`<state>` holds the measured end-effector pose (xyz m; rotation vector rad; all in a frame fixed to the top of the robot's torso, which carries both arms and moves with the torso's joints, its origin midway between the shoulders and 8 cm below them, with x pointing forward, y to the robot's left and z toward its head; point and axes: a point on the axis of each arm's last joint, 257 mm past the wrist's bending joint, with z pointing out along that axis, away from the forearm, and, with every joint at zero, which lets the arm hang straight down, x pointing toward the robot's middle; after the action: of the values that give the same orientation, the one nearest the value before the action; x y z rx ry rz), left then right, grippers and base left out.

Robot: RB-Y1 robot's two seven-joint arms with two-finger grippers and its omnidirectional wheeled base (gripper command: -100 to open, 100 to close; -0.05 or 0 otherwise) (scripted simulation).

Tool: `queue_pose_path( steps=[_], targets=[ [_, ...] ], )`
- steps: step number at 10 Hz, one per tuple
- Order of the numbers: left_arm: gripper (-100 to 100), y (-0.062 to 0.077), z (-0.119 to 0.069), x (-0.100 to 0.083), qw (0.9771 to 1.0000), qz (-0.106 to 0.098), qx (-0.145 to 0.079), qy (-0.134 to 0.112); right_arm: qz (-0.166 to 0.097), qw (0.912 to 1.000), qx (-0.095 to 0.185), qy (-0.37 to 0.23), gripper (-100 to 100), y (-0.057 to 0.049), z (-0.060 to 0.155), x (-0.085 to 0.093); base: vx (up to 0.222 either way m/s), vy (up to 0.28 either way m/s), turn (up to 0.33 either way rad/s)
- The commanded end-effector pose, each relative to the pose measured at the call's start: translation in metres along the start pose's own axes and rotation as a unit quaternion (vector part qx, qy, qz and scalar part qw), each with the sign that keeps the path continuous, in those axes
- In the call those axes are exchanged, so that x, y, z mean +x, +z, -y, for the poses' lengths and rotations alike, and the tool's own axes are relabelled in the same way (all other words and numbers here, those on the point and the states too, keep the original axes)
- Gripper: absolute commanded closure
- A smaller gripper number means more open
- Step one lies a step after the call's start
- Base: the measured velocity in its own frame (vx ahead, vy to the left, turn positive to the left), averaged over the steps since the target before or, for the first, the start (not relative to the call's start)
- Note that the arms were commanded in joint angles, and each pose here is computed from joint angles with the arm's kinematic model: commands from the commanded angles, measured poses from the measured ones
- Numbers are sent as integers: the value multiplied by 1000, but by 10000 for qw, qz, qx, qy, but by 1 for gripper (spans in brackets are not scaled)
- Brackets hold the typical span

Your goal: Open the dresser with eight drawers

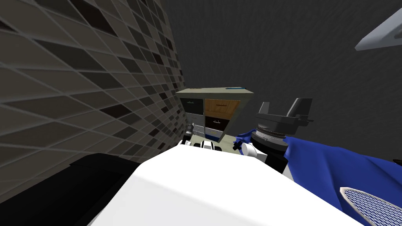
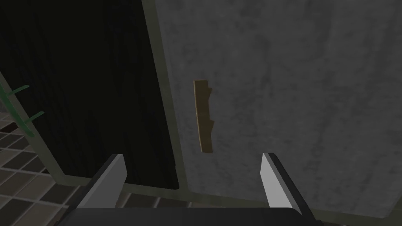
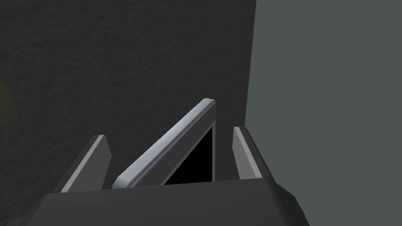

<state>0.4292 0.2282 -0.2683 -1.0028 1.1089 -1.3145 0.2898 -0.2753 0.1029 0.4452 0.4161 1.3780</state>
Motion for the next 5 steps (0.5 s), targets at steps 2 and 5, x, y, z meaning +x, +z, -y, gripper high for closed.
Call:
queue_pose_path(
  steps=[2, 5],
  targets=[
    [-100, 10, 1, 8, 9997, 106, -34, -205, 0, 10000, 0, 0, 0, 0, 0, 0, 116, -36, 1],
    [-100, 13, 3, 20, 9987, 229, -8, -452, 0, 10000, -1, 1, 0, 0, 0, 0, 4, -3, 0]
  ],
)
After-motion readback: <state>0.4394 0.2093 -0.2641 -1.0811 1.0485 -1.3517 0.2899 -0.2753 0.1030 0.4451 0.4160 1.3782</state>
